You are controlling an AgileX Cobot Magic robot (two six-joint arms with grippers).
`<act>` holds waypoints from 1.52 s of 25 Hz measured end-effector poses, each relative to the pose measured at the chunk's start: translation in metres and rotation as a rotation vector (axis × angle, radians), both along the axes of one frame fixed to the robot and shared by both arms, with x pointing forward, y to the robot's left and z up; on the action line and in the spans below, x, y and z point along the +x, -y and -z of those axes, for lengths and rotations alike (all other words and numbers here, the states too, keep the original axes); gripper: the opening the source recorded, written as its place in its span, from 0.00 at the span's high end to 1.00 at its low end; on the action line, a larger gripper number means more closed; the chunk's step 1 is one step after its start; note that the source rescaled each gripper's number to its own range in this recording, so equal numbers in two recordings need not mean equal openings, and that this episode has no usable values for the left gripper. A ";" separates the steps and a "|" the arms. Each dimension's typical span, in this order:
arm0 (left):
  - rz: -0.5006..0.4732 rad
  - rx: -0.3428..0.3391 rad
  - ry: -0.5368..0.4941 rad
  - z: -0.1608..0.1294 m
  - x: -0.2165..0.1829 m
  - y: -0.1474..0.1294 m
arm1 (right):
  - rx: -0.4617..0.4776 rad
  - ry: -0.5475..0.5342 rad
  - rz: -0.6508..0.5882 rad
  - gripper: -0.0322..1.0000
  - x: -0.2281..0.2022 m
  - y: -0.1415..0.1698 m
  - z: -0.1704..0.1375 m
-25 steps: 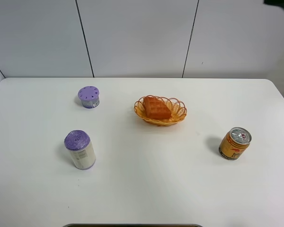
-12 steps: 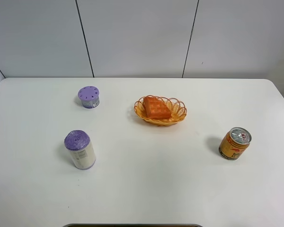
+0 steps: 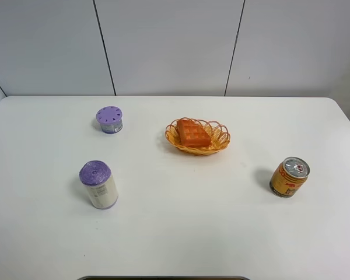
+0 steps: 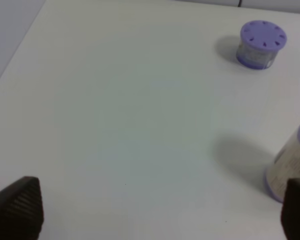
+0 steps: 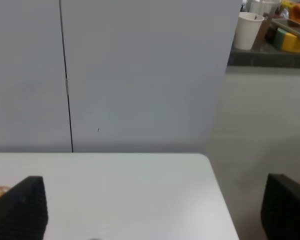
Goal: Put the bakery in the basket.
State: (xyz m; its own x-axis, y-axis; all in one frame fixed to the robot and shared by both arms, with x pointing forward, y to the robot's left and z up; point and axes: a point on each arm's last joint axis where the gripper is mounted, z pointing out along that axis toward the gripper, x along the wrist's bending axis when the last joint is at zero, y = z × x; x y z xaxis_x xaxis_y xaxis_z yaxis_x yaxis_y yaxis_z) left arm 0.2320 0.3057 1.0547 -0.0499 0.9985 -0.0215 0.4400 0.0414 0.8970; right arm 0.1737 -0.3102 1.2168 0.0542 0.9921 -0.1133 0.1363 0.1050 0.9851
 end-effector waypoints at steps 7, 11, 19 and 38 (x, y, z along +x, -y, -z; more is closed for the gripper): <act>0.000 0.000 0.000 0.000 0.000 0.000 | 0.037 0.048 -0.015 0.47 -0.033 -0.011 0.014; 0.000 0.000 0.000 0.000 0.000 0.000 | 0.053 0.095 -0.020 0.47 -0.048 -0.012 0.019; 0.000 0.000 0.000 0.000 0.000 0.000 | 0.122 -0.045 -0.028 0.47 -0.021 -0.014 0.070; 0.000 0.000 0.000 0.000 0.000 0.000 | 0.108 -0.340 -0.033 0.47 0.059 -0.013 0.164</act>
State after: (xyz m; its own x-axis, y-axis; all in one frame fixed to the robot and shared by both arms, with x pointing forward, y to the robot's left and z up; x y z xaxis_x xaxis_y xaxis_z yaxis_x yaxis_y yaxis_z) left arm 0.2320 0.3057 1.0547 -0.0499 0.9985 -0.0215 0.4400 0.0414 0.8970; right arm 0.2326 -0.2971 1.0527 -0.0012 0.9999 -0.0137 0.4565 0.0128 0.8896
